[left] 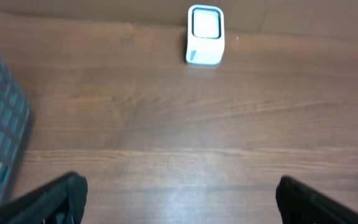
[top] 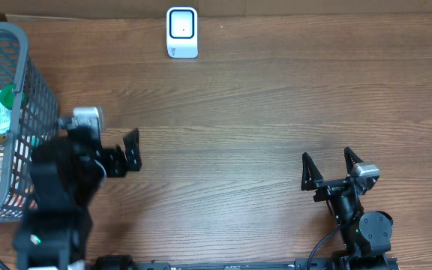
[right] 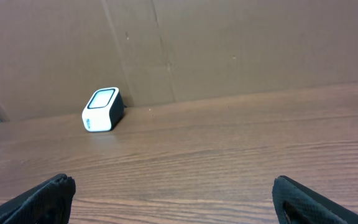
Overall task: Scan the item barcode
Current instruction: 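Move the left gripper over the grey basket and lower into it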
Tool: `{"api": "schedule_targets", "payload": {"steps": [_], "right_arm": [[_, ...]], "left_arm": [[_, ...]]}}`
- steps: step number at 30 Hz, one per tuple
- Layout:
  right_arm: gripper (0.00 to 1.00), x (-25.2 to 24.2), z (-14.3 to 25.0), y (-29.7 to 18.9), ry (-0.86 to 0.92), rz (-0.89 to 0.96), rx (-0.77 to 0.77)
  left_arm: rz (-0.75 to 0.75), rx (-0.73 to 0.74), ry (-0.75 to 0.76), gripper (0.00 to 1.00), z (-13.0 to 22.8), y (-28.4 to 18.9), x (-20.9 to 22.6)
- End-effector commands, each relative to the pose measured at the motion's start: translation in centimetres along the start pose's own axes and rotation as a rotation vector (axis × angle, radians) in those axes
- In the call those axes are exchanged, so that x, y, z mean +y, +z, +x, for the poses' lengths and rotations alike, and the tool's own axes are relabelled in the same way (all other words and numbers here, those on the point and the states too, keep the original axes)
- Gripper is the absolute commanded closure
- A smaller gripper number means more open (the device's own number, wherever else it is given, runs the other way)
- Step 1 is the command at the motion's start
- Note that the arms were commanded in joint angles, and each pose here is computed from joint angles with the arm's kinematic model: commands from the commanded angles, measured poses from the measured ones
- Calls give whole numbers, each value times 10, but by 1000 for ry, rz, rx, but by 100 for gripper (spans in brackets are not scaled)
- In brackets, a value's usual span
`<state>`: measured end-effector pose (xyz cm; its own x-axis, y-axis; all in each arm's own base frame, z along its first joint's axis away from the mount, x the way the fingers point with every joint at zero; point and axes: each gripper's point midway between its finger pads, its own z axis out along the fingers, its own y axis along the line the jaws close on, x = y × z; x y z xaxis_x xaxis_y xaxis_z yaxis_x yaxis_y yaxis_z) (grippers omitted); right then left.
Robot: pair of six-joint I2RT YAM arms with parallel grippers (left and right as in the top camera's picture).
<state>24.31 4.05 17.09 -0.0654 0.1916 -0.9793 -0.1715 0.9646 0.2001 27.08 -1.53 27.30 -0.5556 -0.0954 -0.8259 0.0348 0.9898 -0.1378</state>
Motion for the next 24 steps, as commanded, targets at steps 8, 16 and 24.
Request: {"api": "schedule_targets", "payload": {"steps": [8,16,24], "right_arm": [[0,-2,0,0,-1,6,-10],[0,-2,0,0,-1,7,-10],[0,-2,0,0,-1,6,-10]], "left_arm": [[-21,248,-68,0,-39,13,-1],[21,421,-79,0,-14,66,-1],[51,251,-97,0,-79,82,-7]]}}
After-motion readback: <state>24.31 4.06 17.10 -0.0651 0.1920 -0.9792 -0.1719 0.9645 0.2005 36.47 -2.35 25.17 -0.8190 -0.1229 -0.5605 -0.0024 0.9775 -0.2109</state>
